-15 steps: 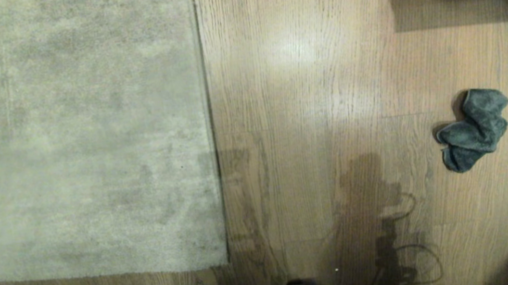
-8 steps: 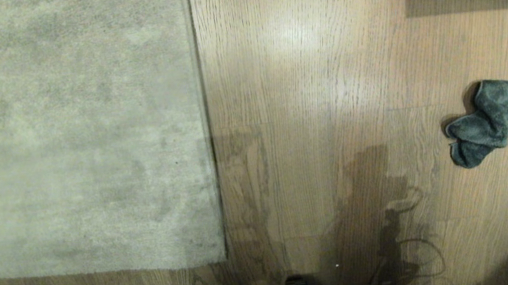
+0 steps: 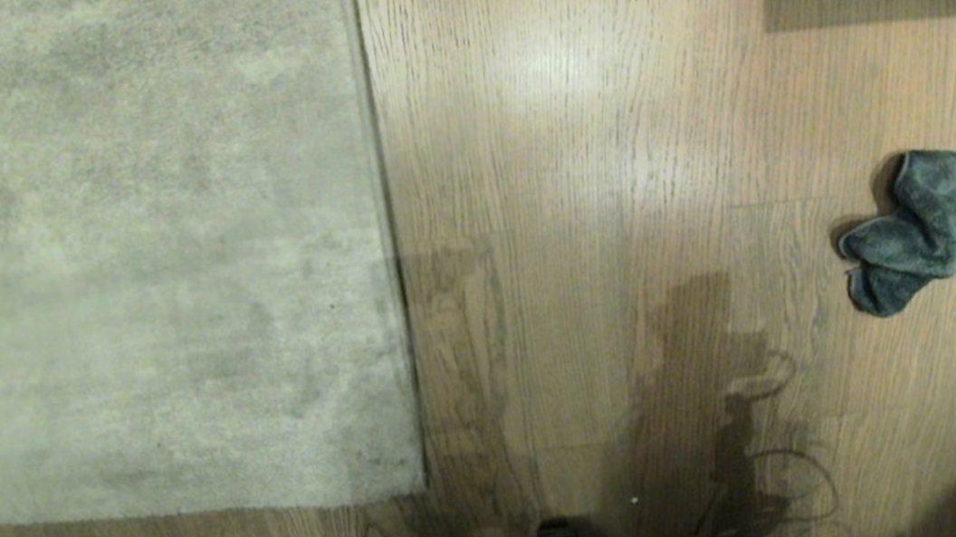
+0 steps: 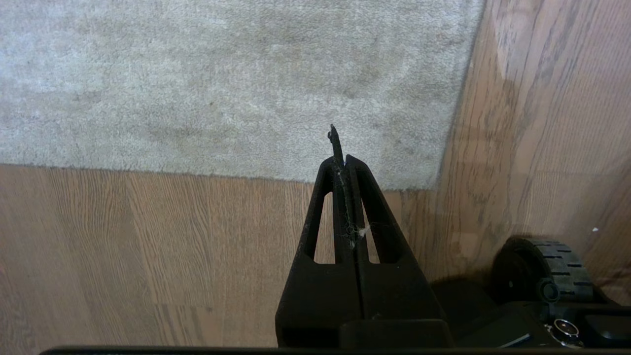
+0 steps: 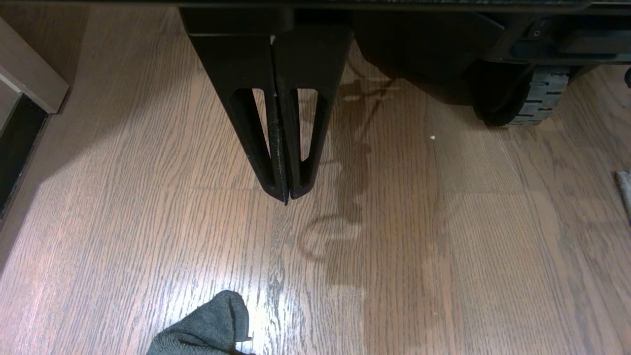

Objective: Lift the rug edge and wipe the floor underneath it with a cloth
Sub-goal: Pick up the rag

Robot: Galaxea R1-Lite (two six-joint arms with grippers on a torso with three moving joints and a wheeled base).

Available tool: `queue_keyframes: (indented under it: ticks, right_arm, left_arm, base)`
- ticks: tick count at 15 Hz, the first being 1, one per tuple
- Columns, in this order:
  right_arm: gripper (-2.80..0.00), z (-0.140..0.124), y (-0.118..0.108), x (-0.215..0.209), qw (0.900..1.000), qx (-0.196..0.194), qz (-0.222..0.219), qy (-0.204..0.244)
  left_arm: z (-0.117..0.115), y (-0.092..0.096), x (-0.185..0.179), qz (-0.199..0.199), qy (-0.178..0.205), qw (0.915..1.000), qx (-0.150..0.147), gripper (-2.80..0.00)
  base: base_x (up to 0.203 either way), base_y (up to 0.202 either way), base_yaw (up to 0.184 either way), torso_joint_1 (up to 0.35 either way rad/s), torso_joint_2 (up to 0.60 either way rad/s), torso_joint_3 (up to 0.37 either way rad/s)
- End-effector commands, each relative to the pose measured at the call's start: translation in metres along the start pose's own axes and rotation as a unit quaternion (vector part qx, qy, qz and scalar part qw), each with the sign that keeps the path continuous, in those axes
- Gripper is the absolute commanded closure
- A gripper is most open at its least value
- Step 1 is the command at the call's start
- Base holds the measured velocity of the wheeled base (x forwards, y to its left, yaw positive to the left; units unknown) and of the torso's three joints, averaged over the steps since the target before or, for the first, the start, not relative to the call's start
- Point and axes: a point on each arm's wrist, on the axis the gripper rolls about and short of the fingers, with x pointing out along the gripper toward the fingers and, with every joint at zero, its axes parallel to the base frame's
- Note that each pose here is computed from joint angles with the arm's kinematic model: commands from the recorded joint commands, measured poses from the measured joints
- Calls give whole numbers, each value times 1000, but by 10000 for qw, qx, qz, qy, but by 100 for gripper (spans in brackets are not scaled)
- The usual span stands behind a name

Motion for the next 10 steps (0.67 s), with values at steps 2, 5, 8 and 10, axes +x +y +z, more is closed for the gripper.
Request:
queue_keyframes:
  ticks: [2,5,8,10]
  right_arm:
    - [0,0,0,0,10000,-4,6,-6]
    - [0,0,0,0,10000,-4,4,-6]
    - [0,0,0,0,10000,-4,5,-6]
    - [0,0,0,0,10000,-4,-1,-6]
  left_arm:
    - [0,0,0,0,0,10000,1,0]
    - [0,0,0,0,0,10000,1,0]
    - [0,0,0,0,0,10000,1,0]
    - [0,0,0,0,0,10000,1,0]
  base:
    - [0,0,0,0,0,0]
    - [0,0,0,0,0,0]
    - [0,0,0,0,0,0]
    - [0,0,0,0,0,0]
